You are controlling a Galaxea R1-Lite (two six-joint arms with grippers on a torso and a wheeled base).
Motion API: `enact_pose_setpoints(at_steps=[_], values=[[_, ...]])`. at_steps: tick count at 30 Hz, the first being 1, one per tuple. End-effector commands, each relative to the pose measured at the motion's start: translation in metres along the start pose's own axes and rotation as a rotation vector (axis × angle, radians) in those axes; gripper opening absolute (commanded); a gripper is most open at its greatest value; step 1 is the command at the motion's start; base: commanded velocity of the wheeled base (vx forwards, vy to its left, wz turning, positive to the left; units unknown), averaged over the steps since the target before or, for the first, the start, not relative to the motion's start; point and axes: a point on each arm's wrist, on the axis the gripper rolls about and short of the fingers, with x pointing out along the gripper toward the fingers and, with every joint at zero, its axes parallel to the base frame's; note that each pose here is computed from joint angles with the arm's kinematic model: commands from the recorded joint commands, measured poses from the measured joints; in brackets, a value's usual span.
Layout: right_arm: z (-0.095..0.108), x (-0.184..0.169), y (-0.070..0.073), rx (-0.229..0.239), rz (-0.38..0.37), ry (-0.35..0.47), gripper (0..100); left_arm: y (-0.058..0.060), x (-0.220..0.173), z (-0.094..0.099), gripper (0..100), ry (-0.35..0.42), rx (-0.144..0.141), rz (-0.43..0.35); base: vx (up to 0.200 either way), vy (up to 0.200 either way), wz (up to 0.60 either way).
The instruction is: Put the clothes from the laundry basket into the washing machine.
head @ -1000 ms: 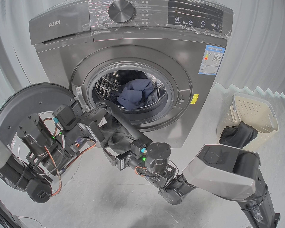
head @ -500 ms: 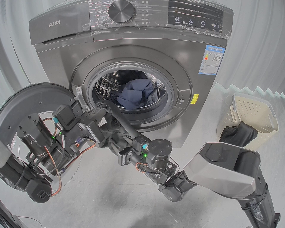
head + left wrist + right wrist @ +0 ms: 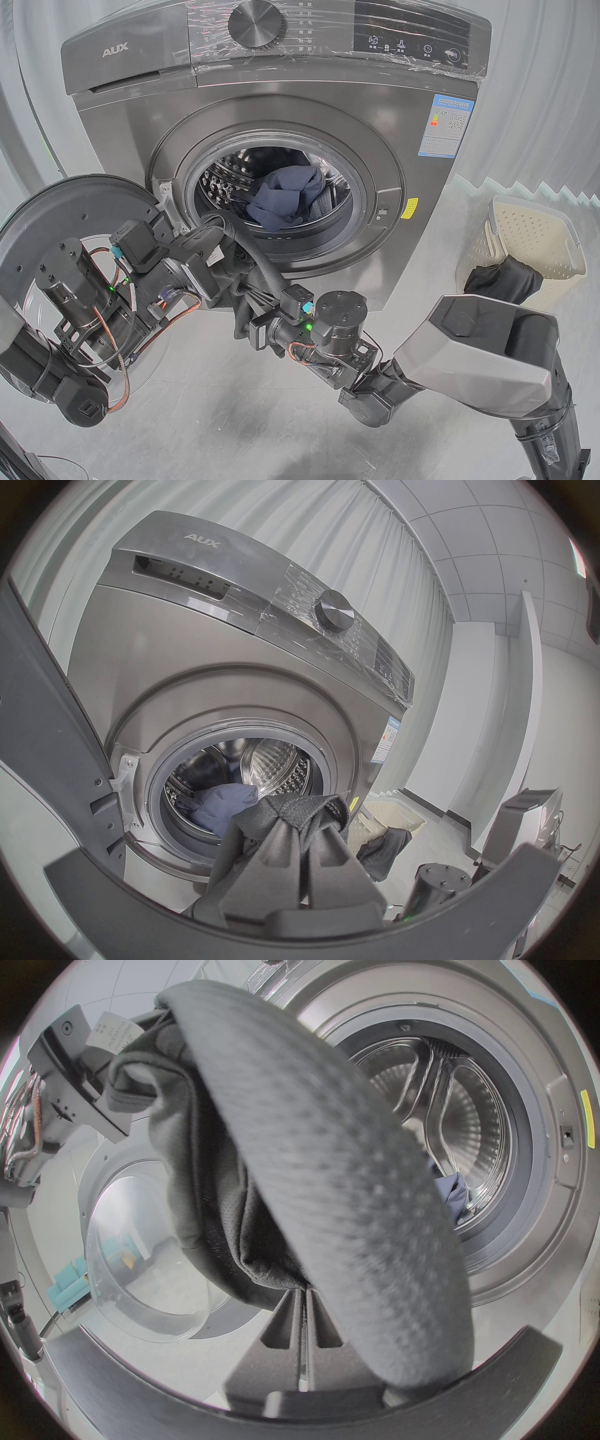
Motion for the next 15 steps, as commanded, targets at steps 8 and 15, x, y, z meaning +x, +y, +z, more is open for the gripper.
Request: enact_pose_setpoints(at_steps=[8,15], values=[[0.072,-0.069,0.023,0.005,0.075,0.003,0,0.006,0.001,-0.001,0,-0.001,0.005,0.021,0.0,0.0,0.0],[0.098,-0.102,0.012,0.002,0.062,0.002,0,0.008,0.001,0.001,0,-0.005,0.008,0.026,0.0,0.0,0.0]])
